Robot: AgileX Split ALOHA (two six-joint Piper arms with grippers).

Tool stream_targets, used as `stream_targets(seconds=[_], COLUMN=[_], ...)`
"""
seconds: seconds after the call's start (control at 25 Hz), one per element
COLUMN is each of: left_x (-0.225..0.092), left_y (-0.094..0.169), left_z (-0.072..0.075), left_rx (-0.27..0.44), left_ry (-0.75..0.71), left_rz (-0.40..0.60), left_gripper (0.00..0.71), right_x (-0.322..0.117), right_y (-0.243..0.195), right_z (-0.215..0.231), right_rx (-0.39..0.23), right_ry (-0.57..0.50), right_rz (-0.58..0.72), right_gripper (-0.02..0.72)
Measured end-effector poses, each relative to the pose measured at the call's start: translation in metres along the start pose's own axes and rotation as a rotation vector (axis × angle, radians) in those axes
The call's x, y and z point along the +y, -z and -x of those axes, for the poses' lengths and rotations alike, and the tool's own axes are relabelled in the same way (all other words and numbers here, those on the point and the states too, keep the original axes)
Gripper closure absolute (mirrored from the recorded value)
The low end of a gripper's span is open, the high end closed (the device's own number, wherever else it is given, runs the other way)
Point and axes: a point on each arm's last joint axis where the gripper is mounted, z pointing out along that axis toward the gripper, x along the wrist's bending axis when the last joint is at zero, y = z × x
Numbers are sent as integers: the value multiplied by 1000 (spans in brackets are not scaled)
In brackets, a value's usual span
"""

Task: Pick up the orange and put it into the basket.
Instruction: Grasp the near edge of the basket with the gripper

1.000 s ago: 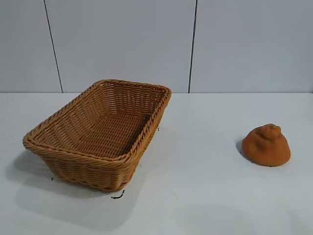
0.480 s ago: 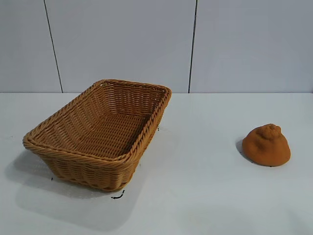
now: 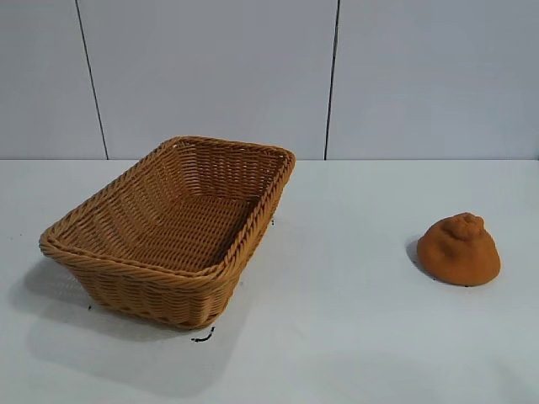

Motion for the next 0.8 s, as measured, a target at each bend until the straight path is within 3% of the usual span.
stream_targets(seconds=[0.2,0.44,0.6,0.8], left_x=[26,31,28,18], left_y=[-55,-83,-83,-77], left_z=[0,7,30,73], left_rx=[4,-66,-148,-277], left_ry=[-1,-17,-93,-157], left_rz=[-122,-199,-209,-237], left_gripper=[14,14,14,14], right_x=[0,0,0,0], right_y=[0,0,0,0], right_z=[0,0,0,0], right_rx=[0,0,5,5], right_ry=[0,-3,-6,-6], right_rz=[0,0,-1,-1], right_gripper=[10,10,10,10])
